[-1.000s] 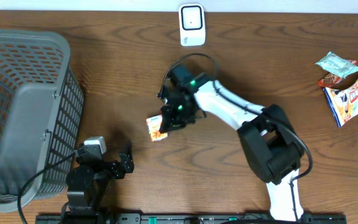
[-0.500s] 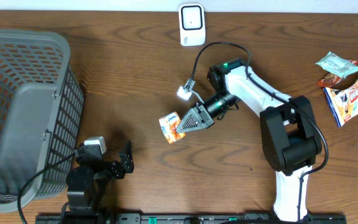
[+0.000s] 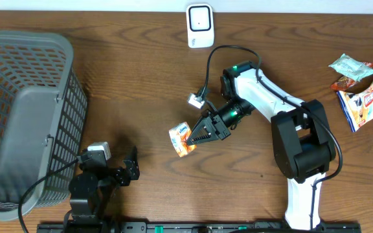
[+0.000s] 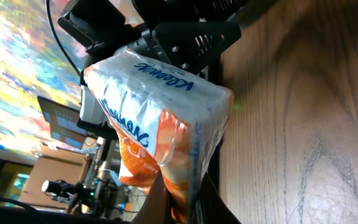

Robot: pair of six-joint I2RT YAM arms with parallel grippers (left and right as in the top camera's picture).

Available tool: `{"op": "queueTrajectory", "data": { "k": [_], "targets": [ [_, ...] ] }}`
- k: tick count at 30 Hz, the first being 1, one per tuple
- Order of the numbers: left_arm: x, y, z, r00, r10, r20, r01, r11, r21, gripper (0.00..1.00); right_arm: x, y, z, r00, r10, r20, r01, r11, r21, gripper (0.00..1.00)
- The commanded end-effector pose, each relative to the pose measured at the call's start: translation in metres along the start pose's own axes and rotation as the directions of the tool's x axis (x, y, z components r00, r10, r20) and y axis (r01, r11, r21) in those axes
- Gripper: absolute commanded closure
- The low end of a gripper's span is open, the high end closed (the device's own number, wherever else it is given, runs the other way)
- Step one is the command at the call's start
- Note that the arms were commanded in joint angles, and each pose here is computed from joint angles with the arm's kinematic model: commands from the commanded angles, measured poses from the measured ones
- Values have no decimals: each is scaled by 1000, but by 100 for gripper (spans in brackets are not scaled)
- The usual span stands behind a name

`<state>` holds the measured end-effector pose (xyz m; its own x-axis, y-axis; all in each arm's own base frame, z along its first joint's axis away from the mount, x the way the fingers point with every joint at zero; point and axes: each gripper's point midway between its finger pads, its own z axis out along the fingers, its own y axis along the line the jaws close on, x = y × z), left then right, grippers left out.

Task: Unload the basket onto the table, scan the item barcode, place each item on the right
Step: 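Swing the held Kleenex pack rightward and turn it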

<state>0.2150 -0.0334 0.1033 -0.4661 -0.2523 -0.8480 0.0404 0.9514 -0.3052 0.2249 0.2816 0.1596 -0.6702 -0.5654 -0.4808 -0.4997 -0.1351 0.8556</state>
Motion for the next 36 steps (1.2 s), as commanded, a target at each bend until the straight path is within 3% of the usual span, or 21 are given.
{"op": "queueTrajectory", "data": {
  "k": [1, 36],
  "targets": [
    [10, 1, 2, 999, -12, -30, 12, 1000, 3, 2, -9, 11, -5, 995, -89, 38, 88, 996, 6, 99],
    [10, 1, 2, 999, -12, -30, 12, 1000, 3, 2, -4, 19, -7, 976, -219, -11, 219, 975, 30, 99]
  ]
}}
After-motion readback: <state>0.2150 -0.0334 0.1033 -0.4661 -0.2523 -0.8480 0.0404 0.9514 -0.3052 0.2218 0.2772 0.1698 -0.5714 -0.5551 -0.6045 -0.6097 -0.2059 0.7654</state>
